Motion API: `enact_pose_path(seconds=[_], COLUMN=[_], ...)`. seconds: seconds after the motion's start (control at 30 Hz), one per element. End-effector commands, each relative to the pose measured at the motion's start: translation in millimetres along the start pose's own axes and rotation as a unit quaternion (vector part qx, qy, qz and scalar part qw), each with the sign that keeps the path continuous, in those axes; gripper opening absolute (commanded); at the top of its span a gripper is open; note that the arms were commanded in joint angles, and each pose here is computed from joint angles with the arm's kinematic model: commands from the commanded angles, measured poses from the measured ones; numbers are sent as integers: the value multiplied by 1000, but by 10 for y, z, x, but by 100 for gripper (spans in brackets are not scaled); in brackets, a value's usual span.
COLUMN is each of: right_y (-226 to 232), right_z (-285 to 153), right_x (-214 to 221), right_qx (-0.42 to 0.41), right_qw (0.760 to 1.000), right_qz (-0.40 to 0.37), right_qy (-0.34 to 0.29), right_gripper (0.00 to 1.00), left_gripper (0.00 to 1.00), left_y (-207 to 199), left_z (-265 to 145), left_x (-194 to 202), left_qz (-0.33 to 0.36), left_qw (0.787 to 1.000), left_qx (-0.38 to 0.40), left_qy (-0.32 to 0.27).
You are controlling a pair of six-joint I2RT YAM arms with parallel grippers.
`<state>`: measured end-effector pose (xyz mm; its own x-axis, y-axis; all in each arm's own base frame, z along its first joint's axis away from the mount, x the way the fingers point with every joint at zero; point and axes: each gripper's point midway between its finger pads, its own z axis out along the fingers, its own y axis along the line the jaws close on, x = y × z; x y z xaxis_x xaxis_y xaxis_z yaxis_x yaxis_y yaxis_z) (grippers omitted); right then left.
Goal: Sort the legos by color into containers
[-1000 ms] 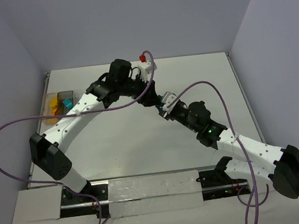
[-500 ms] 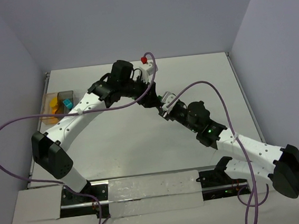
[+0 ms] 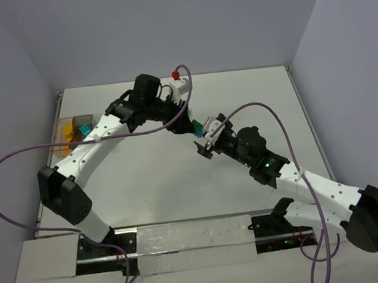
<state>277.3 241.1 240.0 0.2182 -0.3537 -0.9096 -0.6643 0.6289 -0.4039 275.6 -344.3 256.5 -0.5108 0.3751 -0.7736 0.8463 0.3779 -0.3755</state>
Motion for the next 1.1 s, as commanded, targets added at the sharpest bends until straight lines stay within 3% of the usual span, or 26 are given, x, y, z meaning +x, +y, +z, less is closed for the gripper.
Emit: enact_pose_path(seconds=[0.0, 0.2, 0.3, 0.5, 0.77, 0.97, 1.07], right_y=[107, 334, 431, 622, 690, 899, 879], right_z=[-188, -491, -574, -659, -649, -594, -435], right_x=[-240, -96, -121, -276, -649, -785, -833], right_qx=[-63, -155, -203, -323, -373, -427, -399], right_qw=[998, 987, 975, 928, 906, 854, 865], right_qz=[-4, 47, 88, 164, 192, 284, 294], right_qy=[-19, 10, 29, 90, 56, 83, 79], right_gripper=[100, 100, 100, 94, 90, 86, 87], left_gripper=[0, 0, 0, 0, 0, 0, 0], left_y=[43, -66, -275, -253, -395, -410, -410], left_z=[-468, -668, -770, -804, -845, -803, -806], left_x=[-115, 128, 332, 608, 969, 868, 768], left_qz=[54, 138, 179, 253, 244, 233, 217], left_qw=[997, 985, 967, 952, 939, 941, 949], left_qx=[45, 97, 175, 172, 242, 243, 229], left_qy=[-37, -39, -51, -29, 15, -11, -18])
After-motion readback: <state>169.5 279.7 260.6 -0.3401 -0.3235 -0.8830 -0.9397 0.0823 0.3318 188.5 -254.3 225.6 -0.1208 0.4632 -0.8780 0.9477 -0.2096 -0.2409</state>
